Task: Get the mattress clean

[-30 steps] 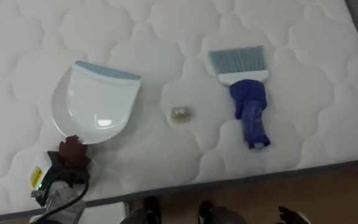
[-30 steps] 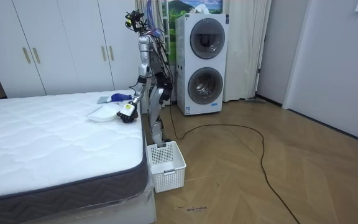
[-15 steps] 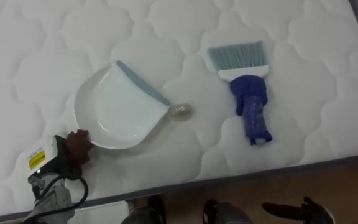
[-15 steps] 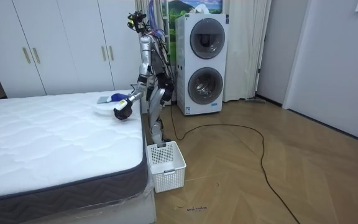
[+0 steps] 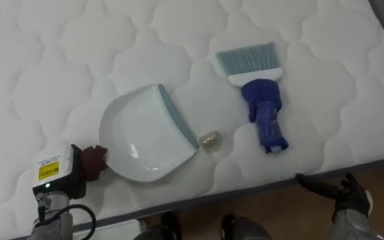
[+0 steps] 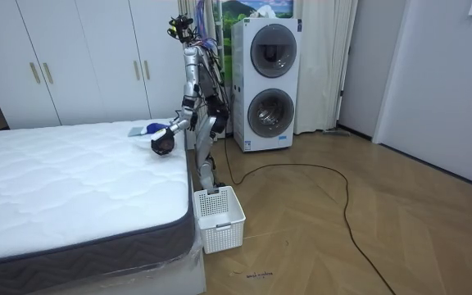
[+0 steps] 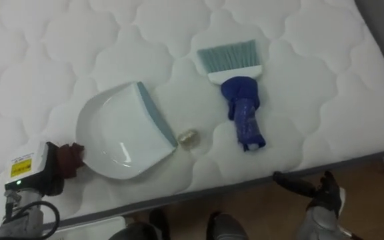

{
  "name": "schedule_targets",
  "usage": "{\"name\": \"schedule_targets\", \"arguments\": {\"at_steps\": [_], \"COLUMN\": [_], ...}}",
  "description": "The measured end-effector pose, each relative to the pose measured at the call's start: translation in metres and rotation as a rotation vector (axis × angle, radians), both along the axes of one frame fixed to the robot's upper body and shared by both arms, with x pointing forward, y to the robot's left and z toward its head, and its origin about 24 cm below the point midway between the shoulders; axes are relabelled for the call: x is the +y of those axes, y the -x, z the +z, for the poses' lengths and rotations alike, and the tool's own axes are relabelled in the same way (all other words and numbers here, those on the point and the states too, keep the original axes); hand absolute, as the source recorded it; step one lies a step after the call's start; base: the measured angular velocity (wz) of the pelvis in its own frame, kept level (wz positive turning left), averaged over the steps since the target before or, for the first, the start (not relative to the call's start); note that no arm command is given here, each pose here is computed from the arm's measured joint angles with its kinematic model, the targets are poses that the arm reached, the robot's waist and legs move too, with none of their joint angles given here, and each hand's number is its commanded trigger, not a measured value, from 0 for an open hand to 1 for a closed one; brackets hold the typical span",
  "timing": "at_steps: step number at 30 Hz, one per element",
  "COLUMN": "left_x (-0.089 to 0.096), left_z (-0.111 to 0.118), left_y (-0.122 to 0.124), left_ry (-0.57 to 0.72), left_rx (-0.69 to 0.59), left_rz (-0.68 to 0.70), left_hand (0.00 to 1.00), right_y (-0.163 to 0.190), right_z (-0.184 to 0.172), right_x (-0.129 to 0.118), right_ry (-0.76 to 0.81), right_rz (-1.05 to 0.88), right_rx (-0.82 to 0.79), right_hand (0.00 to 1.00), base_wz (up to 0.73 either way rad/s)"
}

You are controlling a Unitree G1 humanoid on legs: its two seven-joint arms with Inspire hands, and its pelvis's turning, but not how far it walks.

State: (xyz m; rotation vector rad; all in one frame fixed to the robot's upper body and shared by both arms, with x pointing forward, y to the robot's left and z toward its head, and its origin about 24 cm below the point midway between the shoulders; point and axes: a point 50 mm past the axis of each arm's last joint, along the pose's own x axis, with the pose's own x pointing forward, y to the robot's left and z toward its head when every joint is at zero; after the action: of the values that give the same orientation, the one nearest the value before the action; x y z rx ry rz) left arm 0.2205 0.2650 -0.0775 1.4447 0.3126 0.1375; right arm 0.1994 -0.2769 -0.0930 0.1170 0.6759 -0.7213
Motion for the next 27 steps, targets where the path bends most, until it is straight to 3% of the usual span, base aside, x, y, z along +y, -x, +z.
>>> {"name": "schedule_targets", "arguments": {"at_steps": [14,16,21,27], "left_x": [0.007,0.008,0.008,0.008], "left_z": [-0.001,-0.002,-0.005,-0.013], "left_y": [0.007,0.009,0.012,0.026], "left_ry": [-0.048,-0.049,-0.044,-0.049], "left_rx": [0.023,0.031,0.065,0.131], "left_rz": [-0.024,-0.022,-0.025,-0.044], "left_hand": [1.0,1.0,1.0,1.0], "right_y": [-0.016,-0.023,-0.072,-0.083], "right_z": [0.019,0.029,0.103,0.122], "right_x": [0.013,0.013,0.021,0.033], "right_ry": [0.217,0.272,0.544,0.595], "right_rz": [0.001,-0.003,0.125,0.176], "right_rx": [0.007,-0.04,-0.411,-0.504], "right_hand": [0.0,0.0,0.0,0.0], "base_wz": [-0.09,0.0,0.03,0.14]}}
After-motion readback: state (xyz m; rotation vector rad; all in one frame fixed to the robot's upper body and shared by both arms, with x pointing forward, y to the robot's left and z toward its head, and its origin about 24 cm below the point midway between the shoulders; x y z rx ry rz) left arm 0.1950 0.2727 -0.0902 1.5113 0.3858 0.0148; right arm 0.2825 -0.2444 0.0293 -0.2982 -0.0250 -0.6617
